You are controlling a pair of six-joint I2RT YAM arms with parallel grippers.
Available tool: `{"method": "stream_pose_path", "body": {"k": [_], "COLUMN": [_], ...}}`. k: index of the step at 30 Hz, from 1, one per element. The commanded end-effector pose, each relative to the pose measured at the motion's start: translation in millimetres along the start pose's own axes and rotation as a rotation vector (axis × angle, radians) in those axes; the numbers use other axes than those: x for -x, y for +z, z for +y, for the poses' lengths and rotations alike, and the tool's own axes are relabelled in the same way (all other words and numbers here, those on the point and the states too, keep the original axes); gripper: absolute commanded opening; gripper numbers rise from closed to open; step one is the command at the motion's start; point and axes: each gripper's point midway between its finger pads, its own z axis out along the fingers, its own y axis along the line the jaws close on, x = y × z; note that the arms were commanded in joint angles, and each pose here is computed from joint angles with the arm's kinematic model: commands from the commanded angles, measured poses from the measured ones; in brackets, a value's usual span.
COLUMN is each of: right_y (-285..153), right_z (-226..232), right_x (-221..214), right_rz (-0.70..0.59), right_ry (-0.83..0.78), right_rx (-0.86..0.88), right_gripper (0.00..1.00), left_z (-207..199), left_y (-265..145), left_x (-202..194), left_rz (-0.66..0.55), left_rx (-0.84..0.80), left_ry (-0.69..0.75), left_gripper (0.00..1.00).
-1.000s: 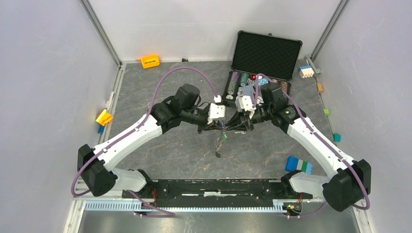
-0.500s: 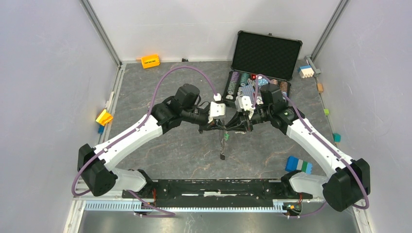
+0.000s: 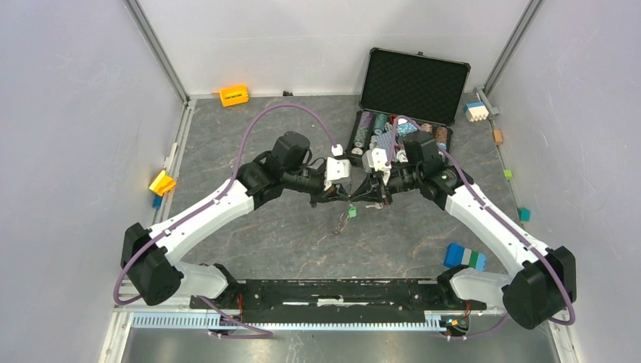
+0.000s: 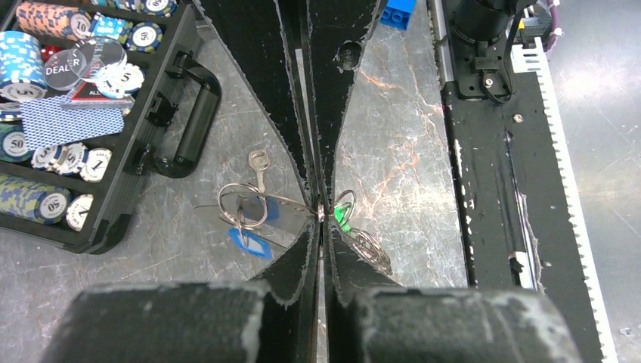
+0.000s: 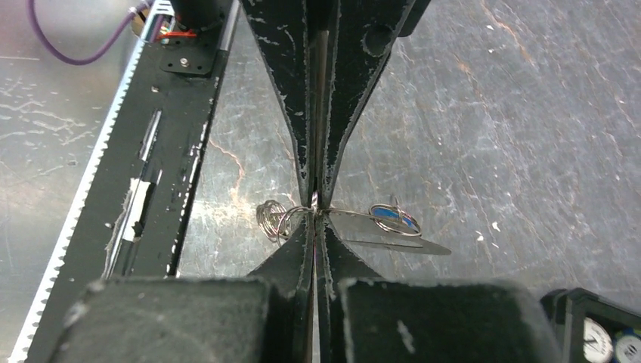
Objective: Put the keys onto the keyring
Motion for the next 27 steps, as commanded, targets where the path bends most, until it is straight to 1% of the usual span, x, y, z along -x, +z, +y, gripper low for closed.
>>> {"method": "stream_pose_path", "body": {"k": [1, 2, 4, 5, 8, 12, 18, 20, 27], "right_y": [-10.6, -12.6, -14.7, -15.6, -18.3, -20.4, -17.7, -16.6, -14.1], "right_z": [-19.3, -21.3, -22.8, -23.6, -25.3, -26.7, -26.9, -26.2, -24.6], "right_x": [21.9, 23.2, 24.0, 25.3, 25.9, 25.8, 21.6, 23.1, 23.4], "right_rz": [0.054, 0.07, 0.102, 0.114, 0.159, 0.222, 0.294, 0.292, 0.272], "right_ry": [-0.084, -0.091, -0.099, -0.103, -0.111, -0.13, -0.131, -0.133, -0.134], "right_rx": [-0.098, -0.113, -0.133, -0.144, -0.179, -0.221, -0.247, -0.244, -0.242], "right_gripper": [0.0, 0.0, 0.0, 0.0, 0.0, 0.0, 0.0, 0.0, 0.0], "left_z": [7.0, 8.7, 12.9, 14.7, 18.6, 25.9, 36.3, 38.3, 36.4], "left_y": [1.4, 1.3, 1.3, 0.8, -0.5, -7.1, -10.4, -9.0, -9.4], "left_x": [9.1, 8.7, 8.0, 7.9, 8.5, 11.0, 7.5, 3.8, -0.9], "left_rz": [-0.035, -0.032, -0.023, -0.02, -0.011, 0.014, 0.059, 0.07, 0.04], "left_rx": [0.024, 0.032, 0.05, 0.059, 0.077, 0.116, 0.142, 0.14, 0.132], "left_ry": [0.02, 0.023, 0.027, 0.027, 0.041, 0.09, 0.195, 0.228, 0.318], "left_gripper": [0.1, 0.11, 0.16, 0.21, 0.31, 0.39, 0.43, 0.44, 0.44]}}
